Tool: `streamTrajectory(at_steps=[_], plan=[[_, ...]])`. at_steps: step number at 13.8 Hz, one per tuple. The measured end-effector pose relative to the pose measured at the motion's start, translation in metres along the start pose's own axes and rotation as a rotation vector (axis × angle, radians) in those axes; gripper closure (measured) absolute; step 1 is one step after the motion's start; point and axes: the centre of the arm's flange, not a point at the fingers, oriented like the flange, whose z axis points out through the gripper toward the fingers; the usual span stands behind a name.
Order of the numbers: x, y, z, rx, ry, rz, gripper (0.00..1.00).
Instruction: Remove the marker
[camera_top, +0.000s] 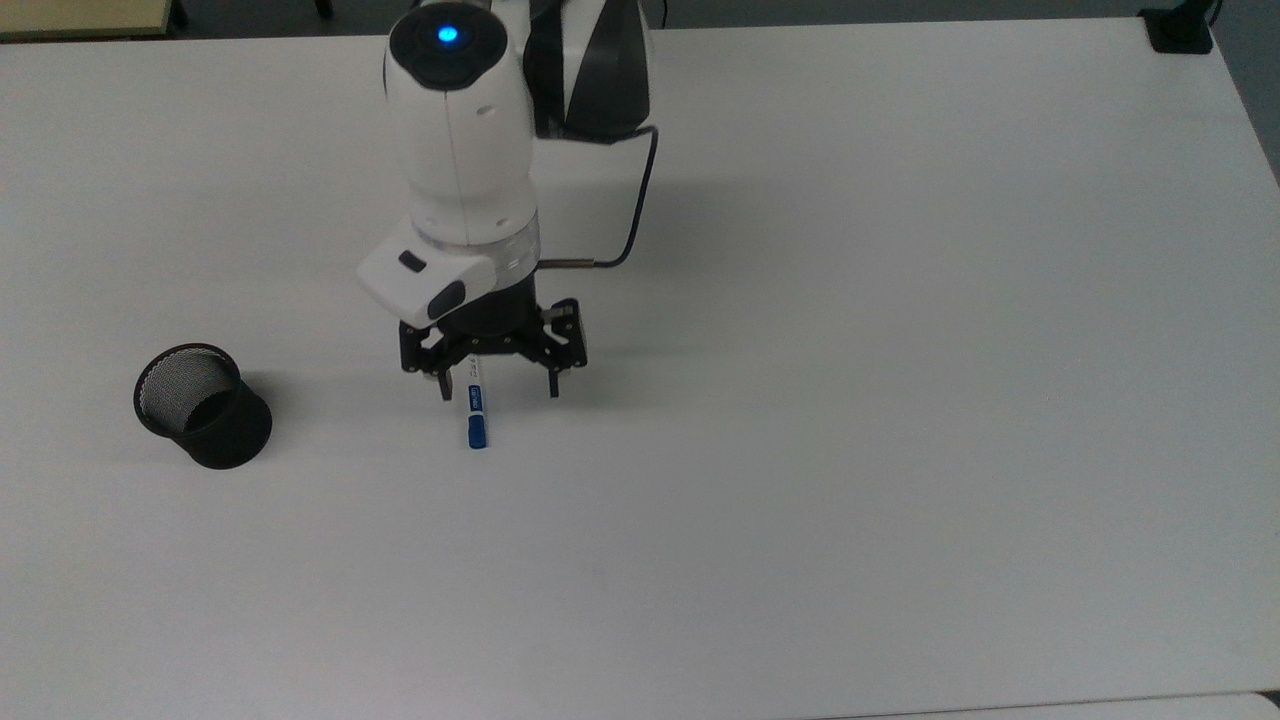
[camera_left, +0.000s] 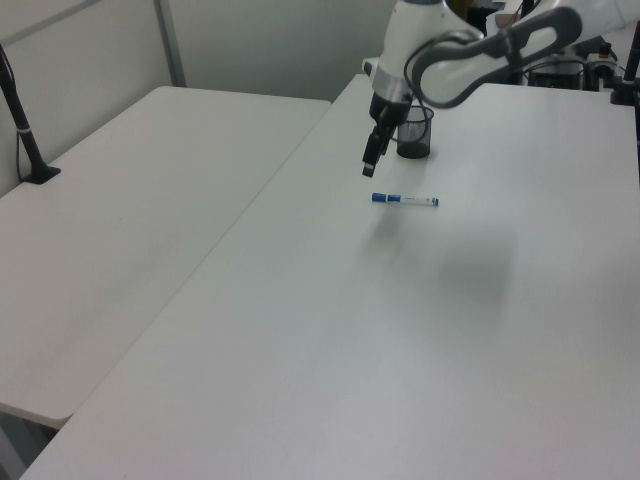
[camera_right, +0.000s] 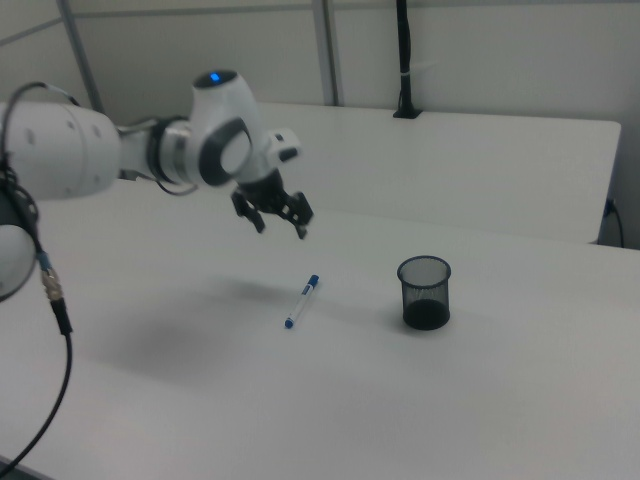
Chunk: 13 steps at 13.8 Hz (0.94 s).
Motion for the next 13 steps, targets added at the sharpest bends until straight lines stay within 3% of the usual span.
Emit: streamTrajectory(at_steps=[4, 8, 10, 13], plan=[[-0.029, -0.036, -0.122, -0.012, -0.158, -0.016, 0.0], [-0.071, -0.033, -0.211, -0.033, -0.226, 0.0, 0.0], [-0.087, -0.023, -0.226, -0.029, -0.26, 0.024, 0.0], [-0.092, -0.018, -0.223, 0.006, -0.281, 0.047, 0.0]])
